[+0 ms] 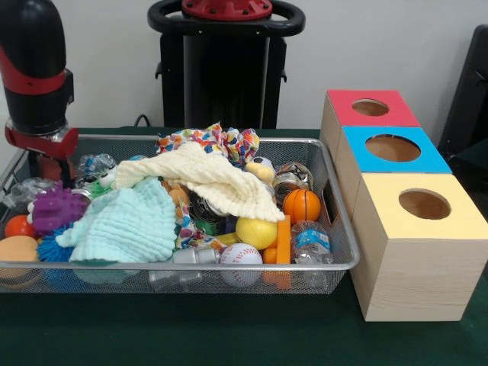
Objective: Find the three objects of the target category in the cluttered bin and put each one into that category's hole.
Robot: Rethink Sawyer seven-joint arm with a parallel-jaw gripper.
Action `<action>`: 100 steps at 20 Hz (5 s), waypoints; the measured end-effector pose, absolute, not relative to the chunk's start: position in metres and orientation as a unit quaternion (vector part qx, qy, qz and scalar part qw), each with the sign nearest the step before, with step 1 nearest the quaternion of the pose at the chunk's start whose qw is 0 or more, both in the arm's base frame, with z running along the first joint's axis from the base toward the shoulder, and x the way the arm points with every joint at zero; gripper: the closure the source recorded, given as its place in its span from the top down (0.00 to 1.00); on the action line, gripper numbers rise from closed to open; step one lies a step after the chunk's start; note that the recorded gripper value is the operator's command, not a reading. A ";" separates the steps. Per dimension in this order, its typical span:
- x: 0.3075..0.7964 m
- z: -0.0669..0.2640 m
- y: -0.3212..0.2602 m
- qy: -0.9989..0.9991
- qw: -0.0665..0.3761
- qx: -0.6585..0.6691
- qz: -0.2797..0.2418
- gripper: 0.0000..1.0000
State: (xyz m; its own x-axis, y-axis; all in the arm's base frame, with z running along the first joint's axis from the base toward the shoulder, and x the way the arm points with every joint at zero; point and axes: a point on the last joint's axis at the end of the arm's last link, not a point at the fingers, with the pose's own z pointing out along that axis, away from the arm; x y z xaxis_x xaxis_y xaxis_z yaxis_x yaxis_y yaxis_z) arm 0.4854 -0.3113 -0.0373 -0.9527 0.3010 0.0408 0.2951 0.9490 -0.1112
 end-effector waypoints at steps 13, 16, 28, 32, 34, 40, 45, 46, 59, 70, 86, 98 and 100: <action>0.524 -0.023 -0.283 -0.991 0.016 -0.110 0.074 1.00; 0.534 -0.020 -0.279 -0.992 0.009 -0.103 0.077 1.00; 0.541 -0.017 -0.286 -0.991 0.002 -0.104 0.083 1.00; 0.539 -0.017 -0.288 -0.991 0.002 -0.106 0.083 1.00; 0.537 -0.017 -0.293 -0.990 0.002 -0.110 0.083 1.00; 0.527 -0.019 -0.308 -0.989 0.005 -0.127 0.080 1.00; 0.525 -0.021 -0.310 -0.988 0.005 -0.131 0.077 1.00; 0.525 -0.021 -0.310 -0.988 0.005 -0.131 0.077 1.00; 0.528 -0.018 -0.309 -0.989 0.011 -0.129 0.076 1.00; 0.535 -0.015 -0.301 -0.990 0.009 -0.121 0.077 1.00; 0.568 0.026 -0.275 -0.991 0.009 -0.098 0.086 1.00; 0.589 0.041 -0.271 -0.991 -0.003 -0.094 0.092 1.00; 0.588 0.041 -0.273 -0.991 -0.002 -0.095 0.092 1.00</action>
State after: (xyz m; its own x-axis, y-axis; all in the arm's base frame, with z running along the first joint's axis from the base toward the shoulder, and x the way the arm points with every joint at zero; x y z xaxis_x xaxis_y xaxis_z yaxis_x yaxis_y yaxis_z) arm 0.5883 -0.2726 0.0411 -0.9820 0.1877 -0.0221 0.1886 0.9652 -0.1814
